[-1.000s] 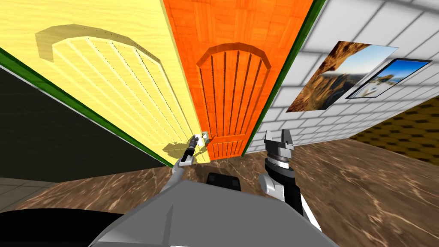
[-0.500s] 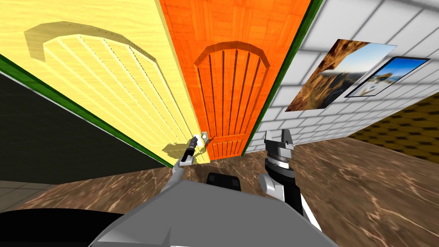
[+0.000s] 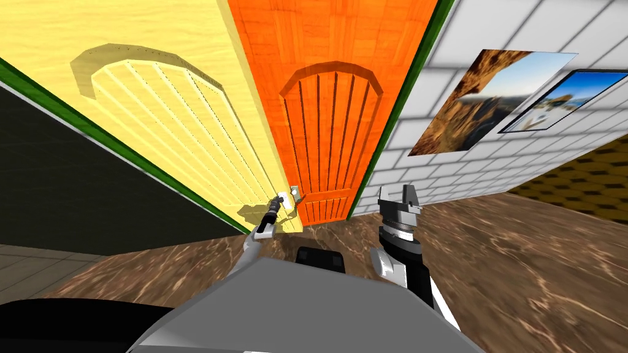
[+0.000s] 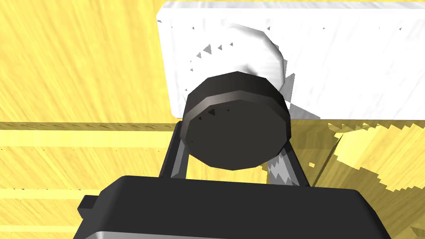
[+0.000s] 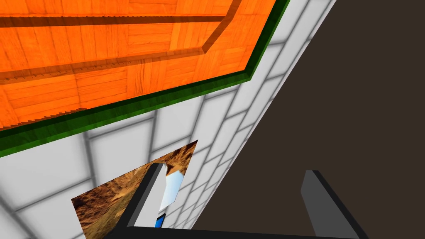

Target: Pull the door open

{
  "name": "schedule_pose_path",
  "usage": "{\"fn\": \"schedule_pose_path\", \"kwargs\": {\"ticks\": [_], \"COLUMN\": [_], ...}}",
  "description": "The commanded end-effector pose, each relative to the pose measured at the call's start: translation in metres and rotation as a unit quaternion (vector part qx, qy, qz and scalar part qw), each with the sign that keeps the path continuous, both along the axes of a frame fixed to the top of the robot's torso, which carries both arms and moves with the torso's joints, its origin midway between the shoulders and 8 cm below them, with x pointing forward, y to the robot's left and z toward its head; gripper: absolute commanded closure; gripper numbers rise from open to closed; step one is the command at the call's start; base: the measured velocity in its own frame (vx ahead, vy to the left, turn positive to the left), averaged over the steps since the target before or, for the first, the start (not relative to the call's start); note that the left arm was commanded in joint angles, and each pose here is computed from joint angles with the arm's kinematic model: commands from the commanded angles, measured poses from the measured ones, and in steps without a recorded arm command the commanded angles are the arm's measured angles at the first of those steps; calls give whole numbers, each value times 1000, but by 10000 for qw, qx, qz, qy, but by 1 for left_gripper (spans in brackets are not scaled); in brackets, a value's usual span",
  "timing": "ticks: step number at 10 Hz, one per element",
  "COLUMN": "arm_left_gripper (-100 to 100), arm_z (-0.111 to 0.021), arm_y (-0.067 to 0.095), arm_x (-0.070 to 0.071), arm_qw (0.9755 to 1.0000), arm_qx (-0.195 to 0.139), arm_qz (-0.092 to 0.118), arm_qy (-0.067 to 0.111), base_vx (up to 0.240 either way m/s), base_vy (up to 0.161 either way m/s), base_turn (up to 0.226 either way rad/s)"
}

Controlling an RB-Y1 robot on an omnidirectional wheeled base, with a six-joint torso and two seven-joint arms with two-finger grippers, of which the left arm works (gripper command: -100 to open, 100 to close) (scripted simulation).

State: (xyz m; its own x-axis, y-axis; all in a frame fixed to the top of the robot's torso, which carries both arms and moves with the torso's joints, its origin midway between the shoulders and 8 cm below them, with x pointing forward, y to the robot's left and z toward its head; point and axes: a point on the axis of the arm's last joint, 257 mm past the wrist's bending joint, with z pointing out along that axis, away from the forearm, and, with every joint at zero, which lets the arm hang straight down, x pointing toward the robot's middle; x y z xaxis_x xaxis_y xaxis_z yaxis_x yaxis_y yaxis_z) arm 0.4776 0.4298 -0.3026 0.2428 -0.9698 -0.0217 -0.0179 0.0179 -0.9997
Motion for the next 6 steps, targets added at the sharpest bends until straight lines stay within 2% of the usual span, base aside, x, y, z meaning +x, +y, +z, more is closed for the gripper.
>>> {"fn": "schedule_pose_path", "kwargs": {"ticks": [1,2,6], "arm_left_gripper": [100,-100,-100], "arm_z": [-12,-5,1], "arm_y": [14,1,-23], "arm_x": [-9,-2,4], "arm_qw": [9999,10000,9997], "arm_qx": [12,-5,-49], "arm_qz": [105,7,-244], "arm_qy": [129,64,-17], "base_vx": [-154,-161,-198], "base_vy": [39,25,-9], "base_turn": [117,-8,-72]}}
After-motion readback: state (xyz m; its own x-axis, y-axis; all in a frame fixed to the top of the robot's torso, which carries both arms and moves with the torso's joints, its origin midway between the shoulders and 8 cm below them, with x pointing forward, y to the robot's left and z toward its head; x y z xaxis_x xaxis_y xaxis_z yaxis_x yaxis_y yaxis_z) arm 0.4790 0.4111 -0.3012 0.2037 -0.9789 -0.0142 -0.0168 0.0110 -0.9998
